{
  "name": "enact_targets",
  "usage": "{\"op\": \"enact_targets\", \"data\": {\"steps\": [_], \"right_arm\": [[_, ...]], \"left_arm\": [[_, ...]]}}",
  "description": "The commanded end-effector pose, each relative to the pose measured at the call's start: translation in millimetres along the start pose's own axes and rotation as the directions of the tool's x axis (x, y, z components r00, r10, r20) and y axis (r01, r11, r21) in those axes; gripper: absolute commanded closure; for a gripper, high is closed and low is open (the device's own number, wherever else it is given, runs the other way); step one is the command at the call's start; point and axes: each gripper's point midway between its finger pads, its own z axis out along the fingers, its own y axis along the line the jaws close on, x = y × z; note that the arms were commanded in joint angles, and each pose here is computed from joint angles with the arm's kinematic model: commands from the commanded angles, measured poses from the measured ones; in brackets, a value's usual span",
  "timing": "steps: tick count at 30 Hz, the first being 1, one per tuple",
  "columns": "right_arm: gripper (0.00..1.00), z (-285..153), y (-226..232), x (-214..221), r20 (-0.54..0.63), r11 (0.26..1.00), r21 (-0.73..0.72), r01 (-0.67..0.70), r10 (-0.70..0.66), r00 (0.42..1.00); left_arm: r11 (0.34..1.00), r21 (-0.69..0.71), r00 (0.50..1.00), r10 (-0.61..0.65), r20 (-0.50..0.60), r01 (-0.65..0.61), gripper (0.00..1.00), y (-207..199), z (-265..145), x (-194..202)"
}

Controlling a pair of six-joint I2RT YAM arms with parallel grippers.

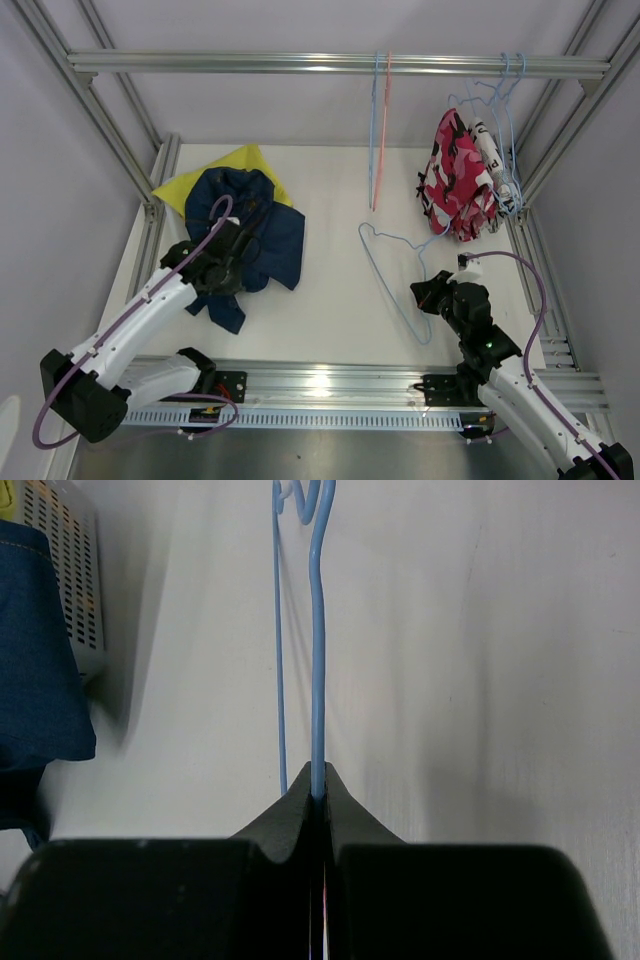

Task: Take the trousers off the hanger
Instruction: Place the trousers in the bin.

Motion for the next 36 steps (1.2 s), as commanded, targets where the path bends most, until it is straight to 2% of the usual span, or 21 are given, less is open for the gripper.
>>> {"op": "enact_targets", "data": {"steps": [1,5,7,12,13,14,15,18,23,27,34,36], "right_arm": [[1.00,0.5,5.9,-7.3,0.028,1.000,-0.026,-0.012,0.013,1.000],[1.00,0.5,6.2,-6.6,0.025,1.000,-0.028,-0.011,0.012,1.000],[1.00,0.6,5.6,-6.1,0.023,1.000,-0.026,-0.010,0.011,1.000],[1.00,0.7,5.1,-5.5,0.021,1.000,-0.024,-0.009,0.009,1.000],[1.00,0.7,5.3,-5.3,0.020,1.000,-0.025,-0.009,0.009,1.000],[1.00,0.9,4.8,-5.9,0.021,1.000,-0.023,-0.011,0.012,1.000],[1.00,0.8,4.9,-5.2,0.018,1.000,-0.024,-0.010,0.010,1.000],[1.00,0.9,4.8,-5.3,0.018,1.000,-0.024,-0.009,0.009,1.000],[1.00,1.3,4.8,-5.8,0.018,1.000,-0.024,-0.006,0.006,1.000],[1.00,2.8,5.1,-4.6,0.013,1.000,-0.026,-0.007,0.008,1.000],[1.00,4.9,3.2,-2.3,0.001,1.000,-0.016,-0.008,0.008,1.000],[1.00,5.0,2.2,-1.6,0.001,1.000,-0.014,-0.008,0.008,1.000]], "left_arm": [[0.997,0.058,0.995,-0.050,0.083,0.046,0.99,-4.1,-18.4,-16.4],[0.978,0.171,0.954,-0.157,0.256,0.115,0.99,-11.4,-50.3,-56.2],[0.971,0.187,0.908,-0.212,0.361,0.152,0.99,-6.6,-74.5,-87.4],[0.964,0.101,0.782,-0.258,0.568,0.244,0.99,19.1,-117.4,-157.5],[0.964,0.057,0.781,-0.244,0.575,0.259,0.99,22.3,-113.1,-166.0],[0.953,0.067,0.743,-0.274,0.611,0.296,0.99,29.4,-128.7,-182.1],[0.940,0.038,0.729,-0.288,0.621,0.339,0.99,41.5,-126.9,-190.6],[0.907,0.014,0.711,-0.339,0.616,0.421,1.00,57.7,-117.6,-215.7],[0.866,-0.050,0.701,-0.367,0.611,0.497,0.99,78.2,-93.8,-245.5],[0.843,-0.128,0.720,-0.355,0.597,0.522,1.00,90.0,-62.8,-260.5],[0.853,-0.287,0.870,-0.318,0.376,0.436,0.99,71.8,52.0,-250.2],[0.853,-0.312,0.886,-0.309,0.345,0.419,0.99,69.6,67.9,-249.4]]}}
